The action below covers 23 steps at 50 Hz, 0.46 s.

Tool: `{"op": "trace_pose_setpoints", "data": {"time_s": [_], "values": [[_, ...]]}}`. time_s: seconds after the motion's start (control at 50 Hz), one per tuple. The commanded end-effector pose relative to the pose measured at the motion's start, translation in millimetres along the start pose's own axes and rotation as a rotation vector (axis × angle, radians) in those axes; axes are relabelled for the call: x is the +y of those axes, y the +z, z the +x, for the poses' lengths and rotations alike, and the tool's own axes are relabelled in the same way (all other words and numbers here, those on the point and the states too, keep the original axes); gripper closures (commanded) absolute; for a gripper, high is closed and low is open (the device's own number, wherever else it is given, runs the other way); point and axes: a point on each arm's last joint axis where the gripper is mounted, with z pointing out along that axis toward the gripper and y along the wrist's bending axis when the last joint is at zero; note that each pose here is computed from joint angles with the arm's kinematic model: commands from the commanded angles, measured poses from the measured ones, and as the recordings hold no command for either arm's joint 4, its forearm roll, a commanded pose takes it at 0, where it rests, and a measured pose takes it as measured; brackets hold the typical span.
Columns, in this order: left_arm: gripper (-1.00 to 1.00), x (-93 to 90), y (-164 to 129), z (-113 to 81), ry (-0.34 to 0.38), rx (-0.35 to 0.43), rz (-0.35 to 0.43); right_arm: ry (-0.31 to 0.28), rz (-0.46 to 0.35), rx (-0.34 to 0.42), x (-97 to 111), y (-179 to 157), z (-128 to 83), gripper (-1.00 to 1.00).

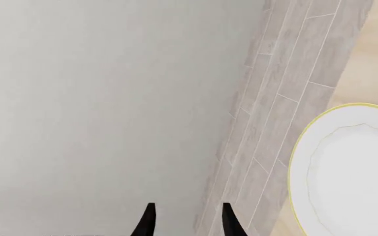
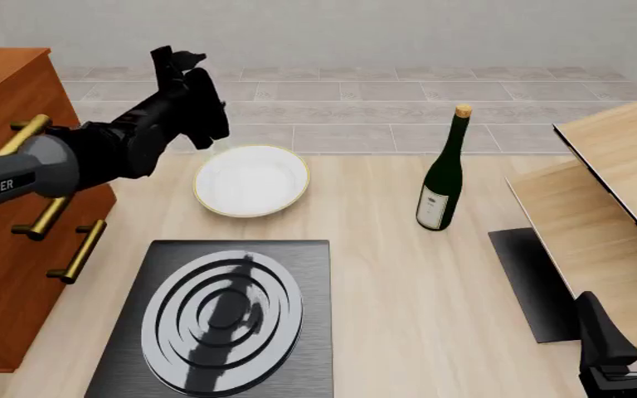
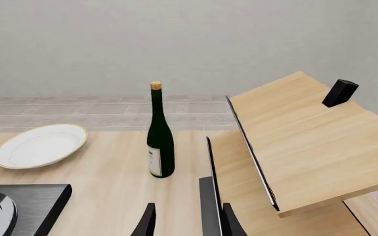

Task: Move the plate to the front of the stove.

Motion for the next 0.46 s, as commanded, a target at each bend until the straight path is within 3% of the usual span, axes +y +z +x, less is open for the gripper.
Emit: {"op": "trace_pose_setpoints", "data": {"time_s": [0.02,0.18,0.46], "values": [[-1.00,4.7,-7.5,-0.4,-0.011,-0.009,-0.039,0.000,0.000,0.000,0.0,-0.1,0.0,-1.00],[-1.00,6.4,-12.2,-0.6,-0.024,-0.015,-0.061,0.000,0.000,0.000,0.0,-0.1,0.0,-1.00],[-1.00,-6.7,-36.5,-25.1,-0.036,-0.086,-0.054,0.000,0.000,-0.001,0.0,-0.1,0.0,-1.00]]}}
